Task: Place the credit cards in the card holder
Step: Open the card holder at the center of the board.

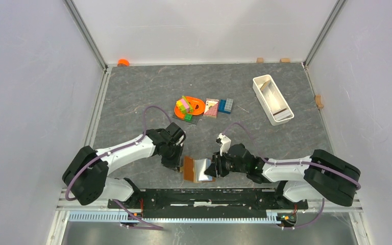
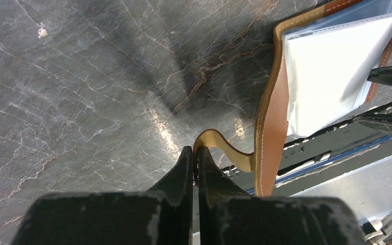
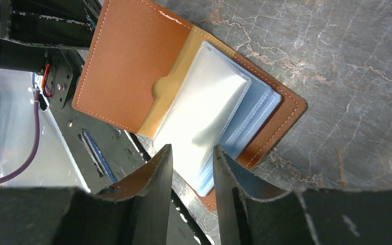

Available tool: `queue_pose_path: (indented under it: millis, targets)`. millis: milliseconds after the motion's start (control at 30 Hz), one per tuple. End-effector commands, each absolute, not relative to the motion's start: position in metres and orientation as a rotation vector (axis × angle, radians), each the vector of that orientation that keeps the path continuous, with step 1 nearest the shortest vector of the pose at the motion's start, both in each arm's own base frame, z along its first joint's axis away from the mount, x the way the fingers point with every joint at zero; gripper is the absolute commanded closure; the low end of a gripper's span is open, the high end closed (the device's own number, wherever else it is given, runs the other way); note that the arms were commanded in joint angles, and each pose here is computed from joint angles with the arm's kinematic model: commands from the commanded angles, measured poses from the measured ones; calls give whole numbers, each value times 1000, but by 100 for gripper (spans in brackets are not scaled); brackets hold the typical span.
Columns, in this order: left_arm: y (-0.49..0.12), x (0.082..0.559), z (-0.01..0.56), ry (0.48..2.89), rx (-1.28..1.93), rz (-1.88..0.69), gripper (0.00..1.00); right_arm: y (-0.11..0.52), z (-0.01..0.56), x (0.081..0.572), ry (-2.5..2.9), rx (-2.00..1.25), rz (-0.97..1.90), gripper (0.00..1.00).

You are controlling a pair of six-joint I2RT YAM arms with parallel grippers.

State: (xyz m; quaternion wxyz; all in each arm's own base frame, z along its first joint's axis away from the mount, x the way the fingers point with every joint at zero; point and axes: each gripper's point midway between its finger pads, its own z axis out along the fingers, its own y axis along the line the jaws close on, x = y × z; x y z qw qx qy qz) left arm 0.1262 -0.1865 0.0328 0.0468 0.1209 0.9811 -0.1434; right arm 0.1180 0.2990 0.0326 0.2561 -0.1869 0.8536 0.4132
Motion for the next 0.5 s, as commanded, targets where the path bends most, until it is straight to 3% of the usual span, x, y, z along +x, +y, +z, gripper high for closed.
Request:
queue_pose_path:
  millis: [0,467]
  targets:
    - [-194,132,32,2969,422,-476,98,321,55,122,2238,-517,1214,61]
    - [-210,128,23,2983,417,-581,98,367,98,113,2041,-623,1406,61]
